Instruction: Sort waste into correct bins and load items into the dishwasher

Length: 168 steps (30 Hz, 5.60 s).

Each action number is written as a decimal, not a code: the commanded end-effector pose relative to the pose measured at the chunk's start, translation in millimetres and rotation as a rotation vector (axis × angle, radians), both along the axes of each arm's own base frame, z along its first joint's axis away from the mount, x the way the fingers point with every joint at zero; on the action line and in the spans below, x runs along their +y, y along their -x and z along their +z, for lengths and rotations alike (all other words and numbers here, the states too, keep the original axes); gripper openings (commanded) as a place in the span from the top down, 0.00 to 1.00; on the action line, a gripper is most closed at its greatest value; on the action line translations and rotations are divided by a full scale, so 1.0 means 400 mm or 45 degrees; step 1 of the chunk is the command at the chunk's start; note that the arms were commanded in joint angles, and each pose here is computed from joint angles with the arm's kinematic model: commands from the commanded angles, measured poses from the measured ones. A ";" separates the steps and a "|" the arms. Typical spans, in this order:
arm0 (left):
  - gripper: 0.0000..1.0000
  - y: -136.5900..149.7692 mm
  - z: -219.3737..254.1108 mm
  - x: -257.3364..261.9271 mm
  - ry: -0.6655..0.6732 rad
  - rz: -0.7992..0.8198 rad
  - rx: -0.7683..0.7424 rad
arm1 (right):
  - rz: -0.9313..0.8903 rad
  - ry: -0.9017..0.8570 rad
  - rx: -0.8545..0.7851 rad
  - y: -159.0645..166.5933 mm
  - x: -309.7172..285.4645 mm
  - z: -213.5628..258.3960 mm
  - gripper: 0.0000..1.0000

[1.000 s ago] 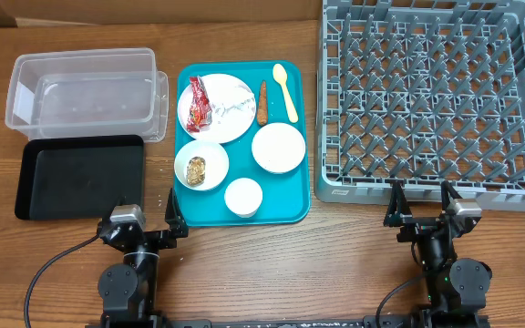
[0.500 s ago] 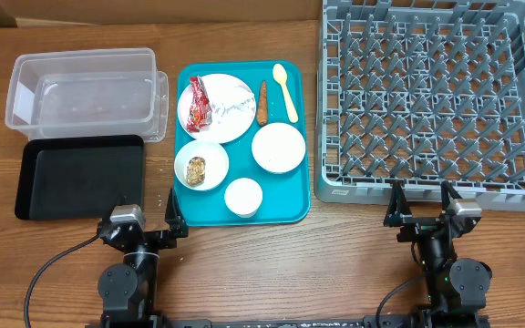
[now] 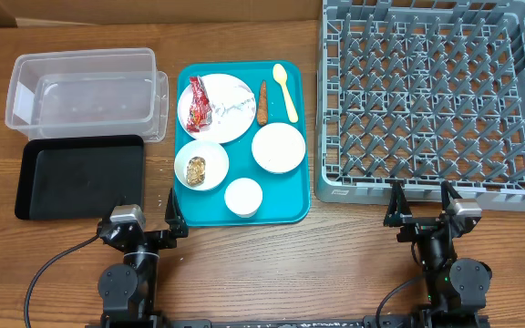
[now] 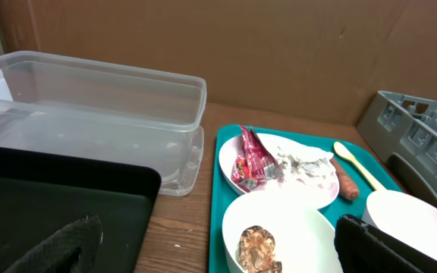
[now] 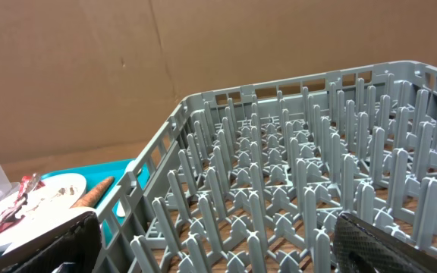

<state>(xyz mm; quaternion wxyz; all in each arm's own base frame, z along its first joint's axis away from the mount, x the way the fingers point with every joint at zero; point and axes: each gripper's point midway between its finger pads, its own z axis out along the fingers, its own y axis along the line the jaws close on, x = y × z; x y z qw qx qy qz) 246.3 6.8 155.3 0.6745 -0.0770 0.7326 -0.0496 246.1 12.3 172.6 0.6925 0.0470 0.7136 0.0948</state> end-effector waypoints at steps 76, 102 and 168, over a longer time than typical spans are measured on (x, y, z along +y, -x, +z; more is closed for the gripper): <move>0.00 -0.536 0.087 -0.193 -0.217 -0.404 1.250 | 0.245 -0.048 0.806 -0.130 0.082 0.240 0.00; 0.12 -0.665 -0.377 -0.275 -0.107 -0.313 1.477 | 0.243 -0.068 1.008 -0.140 0.083 0.143 0.00; 0.00 -0.639 0.147 0.012 0.127 -0.170 1.415 | 0.283 -0.085 0.998 -0.142 0.097 0.147 0.01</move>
